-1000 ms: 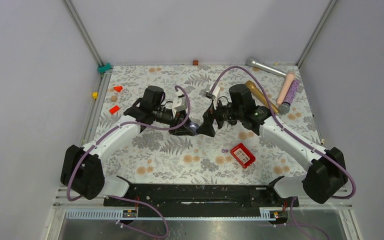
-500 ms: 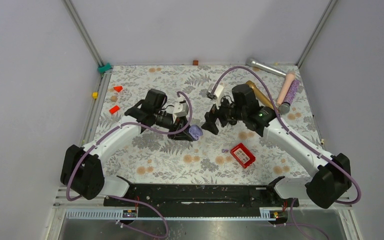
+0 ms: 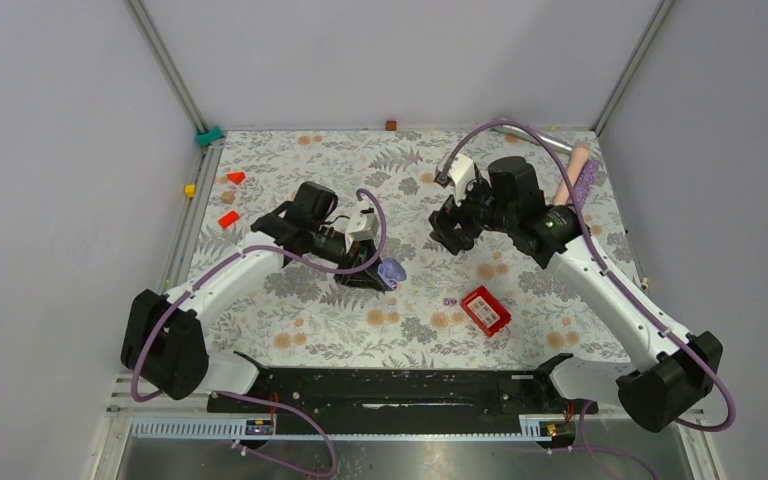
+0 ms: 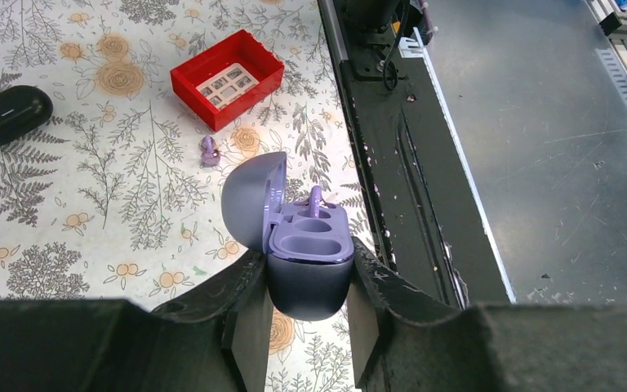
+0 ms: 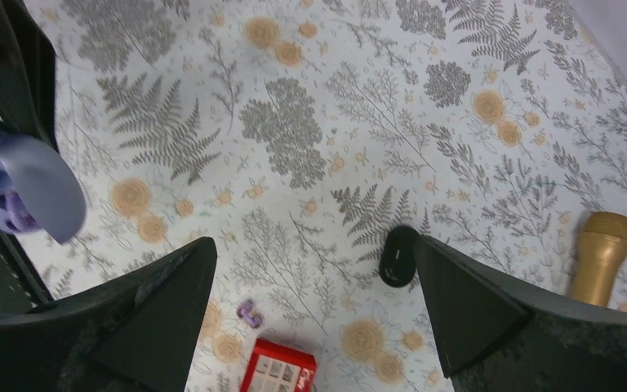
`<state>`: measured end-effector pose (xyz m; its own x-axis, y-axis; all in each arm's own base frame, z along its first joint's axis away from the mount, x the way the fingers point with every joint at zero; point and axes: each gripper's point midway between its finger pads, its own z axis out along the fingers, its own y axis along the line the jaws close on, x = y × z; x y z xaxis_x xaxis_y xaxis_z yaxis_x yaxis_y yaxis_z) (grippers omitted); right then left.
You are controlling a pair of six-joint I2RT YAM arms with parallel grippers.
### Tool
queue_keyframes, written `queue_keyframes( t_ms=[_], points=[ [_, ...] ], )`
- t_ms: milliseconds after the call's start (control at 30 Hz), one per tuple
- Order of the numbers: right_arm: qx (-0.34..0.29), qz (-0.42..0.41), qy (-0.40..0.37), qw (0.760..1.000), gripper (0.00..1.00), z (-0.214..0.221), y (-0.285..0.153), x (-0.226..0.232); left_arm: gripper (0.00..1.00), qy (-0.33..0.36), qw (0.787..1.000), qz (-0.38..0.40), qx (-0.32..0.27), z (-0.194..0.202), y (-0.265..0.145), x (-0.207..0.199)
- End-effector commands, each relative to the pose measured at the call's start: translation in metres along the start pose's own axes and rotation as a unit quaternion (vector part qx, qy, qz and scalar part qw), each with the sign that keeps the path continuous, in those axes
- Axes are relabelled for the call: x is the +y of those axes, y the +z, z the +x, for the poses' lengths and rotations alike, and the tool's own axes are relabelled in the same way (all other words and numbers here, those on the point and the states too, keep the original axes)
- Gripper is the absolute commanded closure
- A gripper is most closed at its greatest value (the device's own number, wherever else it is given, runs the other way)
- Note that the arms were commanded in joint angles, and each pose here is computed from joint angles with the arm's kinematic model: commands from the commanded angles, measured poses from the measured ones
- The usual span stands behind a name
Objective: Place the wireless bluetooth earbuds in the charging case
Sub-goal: Pick up the left earbud from the center of the board.
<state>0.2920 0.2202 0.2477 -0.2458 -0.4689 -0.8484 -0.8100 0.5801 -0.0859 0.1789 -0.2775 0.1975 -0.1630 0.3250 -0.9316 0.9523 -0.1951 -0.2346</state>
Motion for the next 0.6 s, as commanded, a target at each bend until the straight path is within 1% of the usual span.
queue_keyframes(
  t_ms=[0,100,133,200,300,367,467,533,567],
  points=[
    [0.024,-0.014,-0.118,0.993,0.01,0.032,-0.008,-0.001,1.0,0.066,0.998,-0.009,-0.012,-0.025,-0.011,-0.004],
    [0.017,-0.026,-0.209,0.977,0.0,0.049,-0.007,-0.001,1.0,0.069,0.997,-0.019,-0.017,-0.027,-0.018,-0.001],
    [0.019,-0.028,-0.226,0.974,0.01,0.053,-0.007,-0.002,1.0,0.07,0.997,-0.021,-0.019,-0.028,-0.021,-0.001],
    [0.033,-0.04,-0.229,0.972,0.0,0.058,-0.006,-0.005,1.0,0.072,0.997,-0.025,-0.023,-0.03,-0.027,-0.001],
    [0.054,-0.071,-0.213,0.973,0.05,0.064,-0.002,-0.01,1.0,0.078,0.996,-0.028,-0.027,-0.033,-0.032,-0.003],
    [0.067,-0.098,-0.209,0.971,0.05,0.074,0.004,-0.009,1.0,0.083,0.996,-0.029,-0.03,-0.035,-0.034,-0.004],
    [0.081,-0.169,-0.235,0.954,0.05,0.098,0.011,0.007,1.0,0.087,0.995,-0.027,-0.032,-0.035,-0.034,-0.007],
    [0.085,-0.195,-0.232,0.949,0.06,0.109,0.02,0.013,1.0,0.087,0.995,-0.026,-0.033,-0.035,-0.034,-0.007],
    [0.088,-0.201,-0.229,0.948,0.08,0.111,0.023,0.013,1.0,0.086,0.995,-0.025,-0.034,-0.035,-0.034,-0.007]
  ],
)
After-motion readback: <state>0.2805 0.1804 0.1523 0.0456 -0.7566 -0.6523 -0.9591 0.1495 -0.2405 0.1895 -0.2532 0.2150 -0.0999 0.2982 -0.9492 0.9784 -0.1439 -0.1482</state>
